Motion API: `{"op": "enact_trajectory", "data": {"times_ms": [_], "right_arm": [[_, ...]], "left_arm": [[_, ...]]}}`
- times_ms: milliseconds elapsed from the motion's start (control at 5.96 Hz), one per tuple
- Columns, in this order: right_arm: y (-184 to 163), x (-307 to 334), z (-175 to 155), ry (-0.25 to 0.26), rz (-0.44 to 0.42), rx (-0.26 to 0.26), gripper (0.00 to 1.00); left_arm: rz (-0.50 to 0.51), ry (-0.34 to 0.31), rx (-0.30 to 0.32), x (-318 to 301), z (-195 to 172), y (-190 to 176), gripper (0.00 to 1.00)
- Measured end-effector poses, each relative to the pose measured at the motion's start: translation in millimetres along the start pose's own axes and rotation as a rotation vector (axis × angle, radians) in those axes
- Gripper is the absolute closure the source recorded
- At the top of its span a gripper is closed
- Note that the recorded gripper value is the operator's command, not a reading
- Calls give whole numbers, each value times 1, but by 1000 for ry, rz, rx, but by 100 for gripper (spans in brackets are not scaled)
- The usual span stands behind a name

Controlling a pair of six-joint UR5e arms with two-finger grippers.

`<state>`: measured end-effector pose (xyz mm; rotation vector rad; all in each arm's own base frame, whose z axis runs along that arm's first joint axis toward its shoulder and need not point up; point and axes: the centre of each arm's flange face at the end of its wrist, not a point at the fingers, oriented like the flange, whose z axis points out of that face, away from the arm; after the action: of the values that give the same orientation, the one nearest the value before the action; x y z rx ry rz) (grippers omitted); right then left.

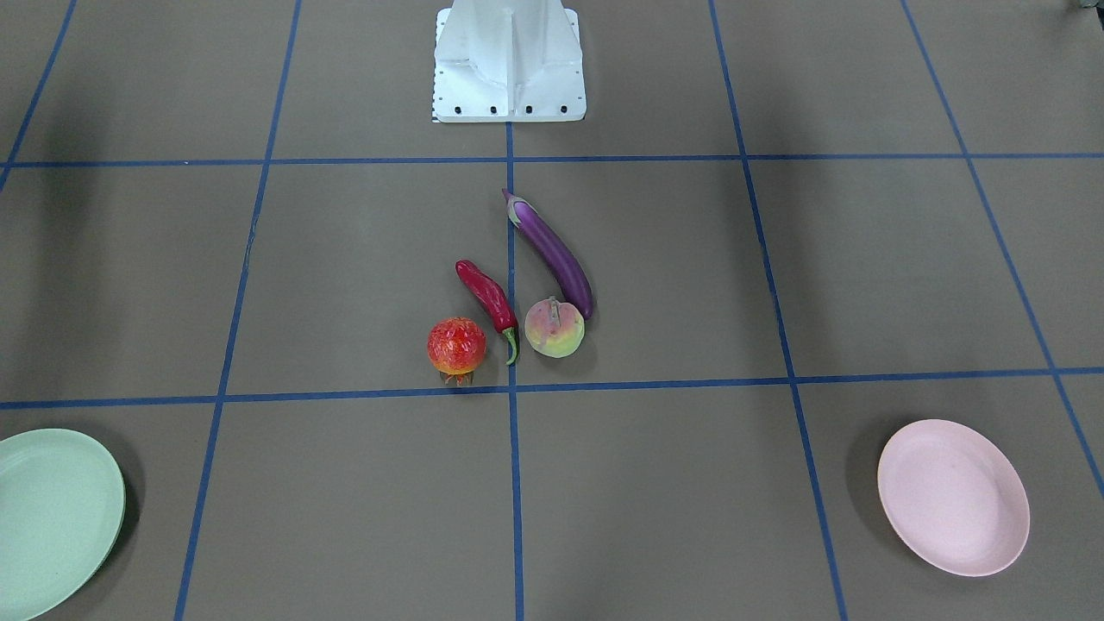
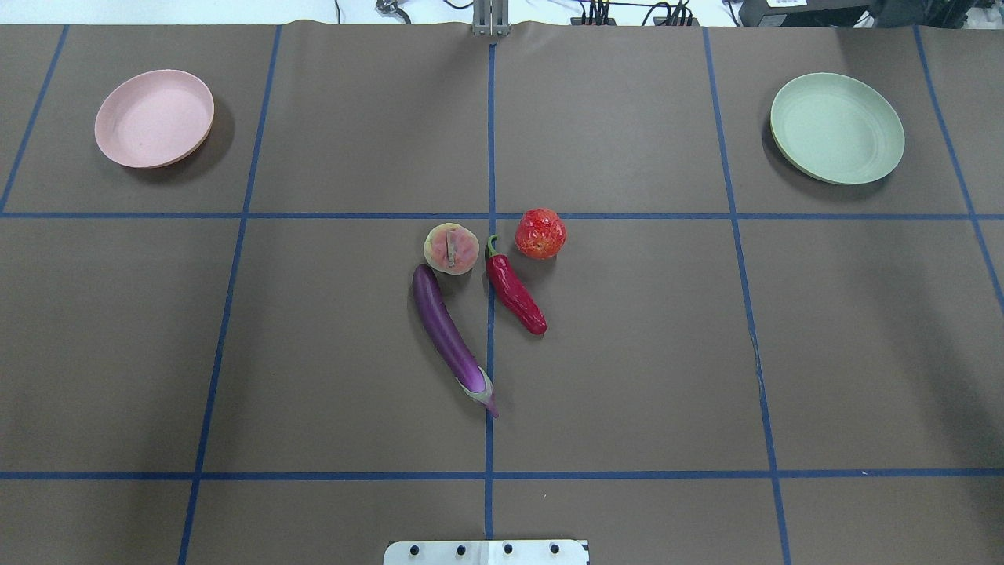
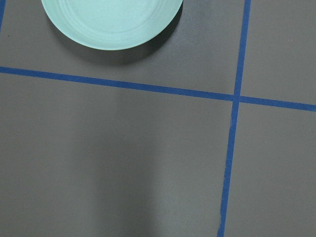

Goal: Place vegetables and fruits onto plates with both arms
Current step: 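Move the right gripper toward the red pomegranate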

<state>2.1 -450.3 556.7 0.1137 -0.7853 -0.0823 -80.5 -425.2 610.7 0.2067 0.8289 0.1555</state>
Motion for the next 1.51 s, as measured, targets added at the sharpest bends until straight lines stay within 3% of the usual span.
{"op": "enact_trajectory", "data": {"times_ms": [335, 671, 839, 1174, 1342, 1509], "right_arm": [[-28, -28, -17, 15, -80, 64, 0], [-64, -93, -17, -23, -130, 109, 0], [-88, -154, -14, -67, -122, 124, 0], [-120, -295, 15, -177, -224, 124, 0], [-124, -358, 30, -207, -228, 111, 0], [-128, -417, 48, -204, -199, 113, 1]], "left_arm": [[5, -7, 3, -1, 0, 0, 0], [8, -10, 7, -1, 0, -1, 0], [8, -10, 7, -2, 0, -2, 0], [6, -9, 3, -2, 3, -3, 0], [6, -8, 0, -3, 4, -3, 0], [5, -8, -3, -3, 6, -3, 0]]}}
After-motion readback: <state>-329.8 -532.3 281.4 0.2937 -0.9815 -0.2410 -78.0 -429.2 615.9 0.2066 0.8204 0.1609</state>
